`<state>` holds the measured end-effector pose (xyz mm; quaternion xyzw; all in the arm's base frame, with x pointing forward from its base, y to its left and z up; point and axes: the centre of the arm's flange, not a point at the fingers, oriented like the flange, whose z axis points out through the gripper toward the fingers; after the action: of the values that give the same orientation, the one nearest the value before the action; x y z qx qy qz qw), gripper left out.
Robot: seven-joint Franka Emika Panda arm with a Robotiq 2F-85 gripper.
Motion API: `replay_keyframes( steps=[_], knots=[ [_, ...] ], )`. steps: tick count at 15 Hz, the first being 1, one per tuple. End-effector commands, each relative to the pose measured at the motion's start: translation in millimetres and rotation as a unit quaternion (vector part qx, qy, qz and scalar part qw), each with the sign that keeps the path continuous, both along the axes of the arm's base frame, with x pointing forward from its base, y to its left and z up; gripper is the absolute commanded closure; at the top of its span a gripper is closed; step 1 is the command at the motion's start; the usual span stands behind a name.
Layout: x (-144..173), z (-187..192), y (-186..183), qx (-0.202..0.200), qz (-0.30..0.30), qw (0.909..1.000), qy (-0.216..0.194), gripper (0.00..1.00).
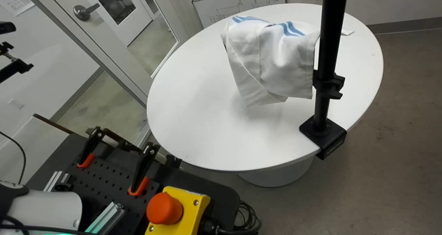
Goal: Put the white cloth on the table
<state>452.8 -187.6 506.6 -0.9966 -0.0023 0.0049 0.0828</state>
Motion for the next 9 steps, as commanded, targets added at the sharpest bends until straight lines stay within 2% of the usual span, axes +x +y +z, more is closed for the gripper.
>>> replay_keyframes(
  steps=[1, 5, 9],
  knots=[
    [32.8, -26.1, -14.0, -0.018, -0.033, 0.9992, 0.012, 0.0],
    [55.1, -65.4, -40.2, -0.044, -0.106, 0.9934, 0.01, 0.0],
    [67.3, -100.6, -74.1, -0.072, -0.214, 0.9741, 0.019, 0.0]
  ],
)
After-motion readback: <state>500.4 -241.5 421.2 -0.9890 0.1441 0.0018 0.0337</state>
